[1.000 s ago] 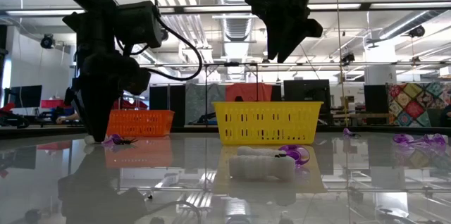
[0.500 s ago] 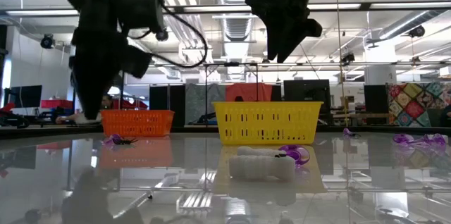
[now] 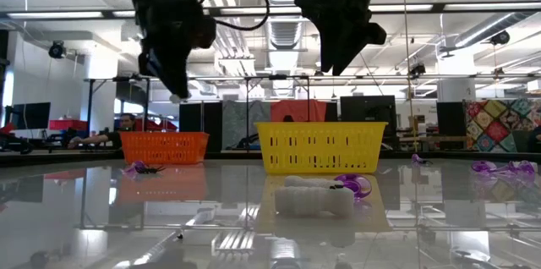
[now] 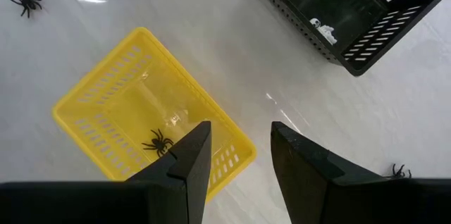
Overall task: Sort Halloween decoration
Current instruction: Put the white skeleton toy into the black bin
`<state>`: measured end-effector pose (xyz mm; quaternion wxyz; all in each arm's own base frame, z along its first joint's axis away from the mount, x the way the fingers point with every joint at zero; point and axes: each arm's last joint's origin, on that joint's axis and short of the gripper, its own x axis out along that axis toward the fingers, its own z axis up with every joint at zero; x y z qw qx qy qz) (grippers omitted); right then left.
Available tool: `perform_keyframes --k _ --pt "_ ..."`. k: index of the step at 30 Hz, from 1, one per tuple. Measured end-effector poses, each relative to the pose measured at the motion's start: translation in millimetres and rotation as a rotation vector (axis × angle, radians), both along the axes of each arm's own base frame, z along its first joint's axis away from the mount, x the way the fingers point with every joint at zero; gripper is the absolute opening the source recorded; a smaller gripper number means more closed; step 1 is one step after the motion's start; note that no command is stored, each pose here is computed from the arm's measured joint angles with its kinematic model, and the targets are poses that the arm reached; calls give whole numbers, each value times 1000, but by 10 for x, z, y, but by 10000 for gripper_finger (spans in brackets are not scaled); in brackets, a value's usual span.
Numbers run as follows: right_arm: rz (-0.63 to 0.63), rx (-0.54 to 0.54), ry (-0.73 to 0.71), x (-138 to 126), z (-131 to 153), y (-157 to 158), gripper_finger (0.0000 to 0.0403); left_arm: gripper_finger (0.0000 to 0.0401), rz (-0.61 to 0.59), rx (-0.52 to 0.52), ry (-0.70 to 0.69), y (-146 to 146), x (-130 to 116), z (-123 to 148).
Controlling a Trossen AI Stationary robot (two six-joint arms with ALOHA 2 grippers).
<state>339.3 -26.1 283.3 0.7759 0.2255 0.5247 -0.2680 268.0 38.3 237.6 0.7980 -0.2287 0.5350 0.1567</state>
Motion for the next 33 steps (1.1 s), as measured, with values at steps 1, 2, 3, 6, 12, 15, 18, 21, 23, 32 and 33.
perform_keyframes --k 1,2,3,6,12,15,18,21,23,32,33 --pt "0 0 0 0 0 0 137 5 3 6 -5 43 0 14" --pt "0 0 0 0 0 0 137 5 7 12 -10 88 -2 25" --pt "0 0 1 -1 0 0 137 5 11 19 -14 138 -5 37" --pt "0 0 3 -2 -1 0 137 5 22 43 -35 292 -16 66" --pt "0 0 3 -2 -1 0 137 5 35 25 -175 601 -3 126" --pt "-2 -5 1 -1 0 -3 137 5 32 55 -250 742 5 167" --pt "-9 -23 2 -1 1 -8 137 5 34 89 -297 879 -15 196" --pt "-30 -17 -2 -2 1 -16 137 5 34 109 -342 1003 -43 224" --pt "-54 -9 -7 -2 1 -16 137 5 25 115 -367 1074 -67 237" --pt "-175 28 -42 6 4 -32 137 5 -33 90 -557 1407 -21 210" --pt "-184 31 -44 6 4 -32 137 5 -33 86 -562 1438 -2 178"
